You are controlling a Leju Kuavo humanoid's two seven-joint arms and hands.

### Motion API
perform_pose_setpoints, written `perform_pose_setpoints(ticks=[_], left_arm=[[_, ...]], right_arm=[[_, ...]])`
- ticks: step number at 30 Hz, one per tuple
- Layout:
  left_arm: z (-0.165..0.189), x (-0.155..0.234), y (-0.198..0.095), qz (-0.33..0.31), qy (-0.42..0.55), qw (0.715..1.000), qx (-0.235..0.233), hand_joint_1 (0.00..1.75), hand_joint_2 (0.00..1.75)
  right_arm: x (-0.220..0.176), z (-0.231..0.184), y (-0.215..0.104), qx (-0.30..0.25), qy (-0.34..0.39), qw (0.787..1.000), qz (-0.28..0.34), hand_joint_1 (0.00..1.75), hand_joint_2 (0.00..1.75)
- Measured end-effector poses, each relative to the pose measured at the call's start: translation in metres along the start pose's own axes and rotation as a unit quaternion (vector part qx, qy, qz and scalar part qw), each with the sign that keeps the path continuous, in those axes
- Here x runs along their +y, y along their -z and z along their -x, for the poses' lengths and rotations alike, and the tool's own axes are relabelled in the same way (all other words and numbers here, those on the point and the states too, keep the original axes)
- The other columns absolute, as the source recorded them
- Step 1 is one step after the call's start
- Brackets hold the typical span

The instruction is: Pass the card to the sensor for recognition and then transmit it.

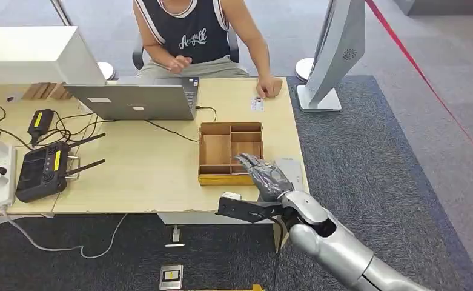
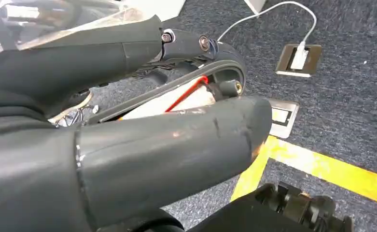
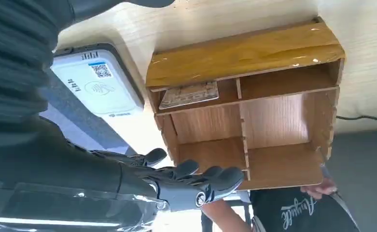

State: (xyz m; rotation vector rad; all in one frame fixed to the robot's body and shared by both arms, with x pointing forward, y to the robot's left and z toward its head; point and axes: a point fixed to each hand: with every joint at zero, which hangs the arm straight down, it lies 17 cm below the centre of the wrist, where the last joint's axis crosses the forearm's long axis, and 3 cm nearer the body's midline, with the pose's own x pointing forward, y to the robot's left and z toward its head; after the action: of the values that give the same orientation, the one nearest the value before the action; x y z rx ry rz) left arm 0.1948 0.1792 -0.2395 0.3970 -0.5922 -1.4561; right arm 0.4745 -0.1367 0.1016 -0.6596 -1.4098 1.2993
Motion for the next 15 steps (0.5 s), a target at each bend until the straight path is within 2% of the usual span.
perform_pose_setpoints(ticks=[5,15], left_arm=[[0.0,0.0,0.0,-0.002,0.005,1.0,0.001,0.0,0.0],[-0.004,-0.002,-0.001,-0.001,0.008,1.0,0.001,0.0,0.0]], right_arm=[[-0.009,0.001,0.005,0.011,-0.013,0.999,0.035,0.0,1.75],[0.001,0.006,0.015,0.028,0.001,0.998,0.052,0.0,1.75]])
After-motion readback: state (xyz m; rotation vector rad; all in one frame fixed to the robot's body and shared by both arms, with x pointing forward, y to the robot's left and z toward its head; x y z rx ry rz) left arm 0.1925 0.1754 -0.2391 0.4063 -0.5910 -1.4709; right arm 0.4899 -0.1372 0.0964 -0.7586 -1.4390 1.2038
